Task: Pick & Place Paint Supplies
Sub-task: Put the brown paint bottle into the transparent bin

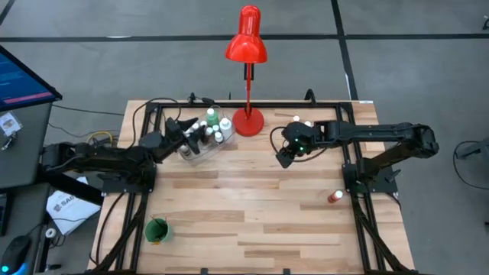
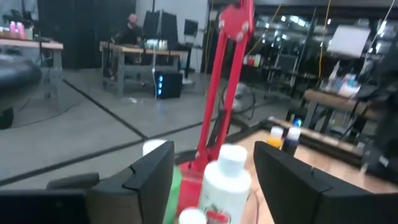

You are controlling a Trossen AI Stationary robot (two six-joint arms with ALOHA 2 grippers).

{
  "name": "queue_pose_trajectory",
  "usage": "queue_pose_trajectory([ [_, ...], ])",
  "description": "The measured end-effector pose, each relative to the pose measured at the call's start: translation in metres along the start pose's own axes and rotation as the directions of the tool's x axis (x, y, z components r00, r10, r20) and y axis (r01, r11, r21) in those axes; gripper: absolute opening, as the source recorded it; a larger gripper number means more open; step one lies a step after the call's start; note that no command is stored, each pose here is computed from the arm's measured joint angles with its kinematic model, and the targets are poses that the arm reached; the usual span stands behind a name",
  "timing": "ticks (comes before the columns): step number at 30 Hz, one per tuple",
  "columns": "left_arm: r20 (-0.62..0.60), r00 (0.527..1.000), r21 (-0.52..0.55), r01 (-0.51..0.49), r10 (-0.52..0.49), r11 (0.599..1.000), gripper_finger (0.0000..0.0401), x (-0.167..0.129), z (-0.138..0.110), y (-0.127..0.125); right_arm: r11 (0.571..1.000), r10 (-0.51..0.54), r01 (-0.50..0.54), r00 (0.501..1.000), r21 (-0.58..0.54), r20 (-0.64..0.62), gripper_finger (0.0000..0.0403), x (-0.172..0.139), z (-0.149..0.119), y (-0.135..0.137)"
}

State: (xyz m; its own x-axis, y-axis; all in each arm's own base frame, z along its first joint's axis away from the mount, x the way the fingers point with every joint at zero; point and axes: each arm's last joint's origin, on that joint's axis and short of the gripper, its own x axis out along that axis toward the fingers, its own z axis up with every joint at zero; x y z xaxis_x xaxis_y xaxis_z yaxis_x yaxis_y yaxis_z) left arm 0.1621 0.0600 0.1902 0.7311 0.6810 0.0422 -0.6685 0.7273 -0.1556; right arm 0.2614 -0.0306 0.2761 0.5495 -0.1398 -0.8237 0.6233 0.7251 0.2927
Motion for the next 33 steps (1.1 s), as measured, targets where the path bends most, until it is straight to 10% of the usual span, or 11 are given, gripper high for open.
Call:
queue_pose_trajectory([
  [33,0.237,0.963,-0.046,0.143,-0.128,0.989,0.0240,0.004,0.070,-0.016,0.951,-0.232,0.282,0.920,0.123,-0.314,0.0227,-0.032,-0.051,-0.038],
])
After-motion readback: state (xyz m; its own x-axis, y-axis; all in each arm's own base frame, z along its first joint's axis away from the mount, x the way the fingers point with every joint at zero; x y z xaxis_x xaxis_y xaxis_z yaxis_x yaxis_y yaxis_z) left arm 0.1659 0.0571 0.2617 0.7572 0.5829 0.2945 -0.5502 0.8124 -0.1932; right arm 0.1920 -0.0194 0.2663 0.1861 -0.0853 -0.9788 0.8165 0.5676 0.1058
